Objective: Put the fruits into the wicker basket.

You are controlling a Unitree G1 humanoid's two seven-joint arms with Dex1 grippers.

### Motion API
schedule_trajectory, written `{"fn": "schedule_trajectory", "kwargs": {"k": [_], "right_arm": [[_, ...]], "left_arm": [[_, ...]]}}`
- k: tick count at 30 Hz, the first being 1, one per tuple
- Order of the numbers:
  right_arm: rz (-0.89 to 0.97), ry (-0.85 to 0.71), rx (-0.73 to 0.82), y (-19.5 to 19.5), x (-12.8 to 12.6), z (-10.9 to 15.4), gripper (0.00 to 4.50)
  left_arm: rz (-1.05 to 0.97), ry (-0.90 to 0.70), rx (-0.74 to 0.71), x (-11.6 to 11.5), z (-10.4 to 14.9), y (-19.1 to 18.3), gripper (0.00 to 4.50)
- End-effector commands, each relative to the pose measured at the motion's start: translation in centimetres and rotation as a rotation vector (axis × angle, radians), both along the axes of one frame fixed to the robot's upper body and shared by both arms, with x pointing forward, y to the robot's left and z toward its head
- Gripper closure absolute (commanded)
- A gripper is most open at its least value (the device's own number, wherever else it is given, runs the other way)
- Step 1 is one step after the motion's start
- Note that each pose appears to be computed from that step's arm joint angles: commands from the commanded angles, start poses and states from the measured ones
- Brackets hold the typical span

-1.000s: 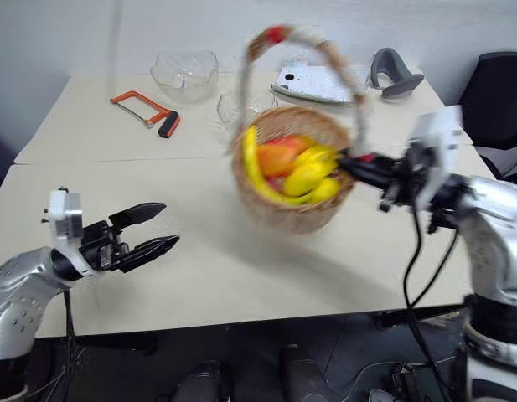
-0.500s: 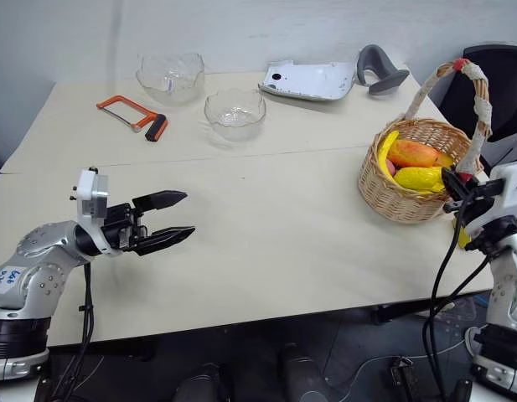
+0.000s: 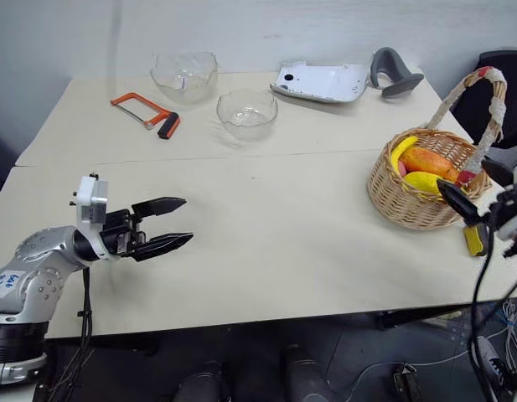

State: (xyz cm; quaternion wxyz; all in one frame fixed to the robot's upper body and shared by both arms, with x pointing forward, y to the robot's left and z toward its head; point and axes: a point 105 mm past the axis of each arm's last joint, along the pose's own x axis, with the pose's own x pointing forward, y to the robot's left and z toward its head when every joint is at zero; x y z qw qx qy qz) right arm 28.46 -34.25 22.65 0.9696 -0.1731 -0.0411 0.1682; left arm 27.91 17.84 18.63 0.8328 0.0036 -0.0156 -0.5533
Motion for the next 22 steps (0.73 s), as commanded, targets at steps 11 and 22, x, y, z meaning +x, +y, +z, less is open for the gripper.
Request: {"fn": "schedule_trajectory", "kwargs": {"k": [11,22], "right_arm": [[0.655,0.190,-0.317,10.4,-4.6,-8.2,0.05],[0.826,0.010,-0.280,16.7,0.8,-8.4,0.05]], "left_arm": [[0.282,-0.124,0.406,-2.3,-6.0,6.2,0.00],[0.359,-0.183,0.384,-3.3,-5.5,5.1,0.00]]}}
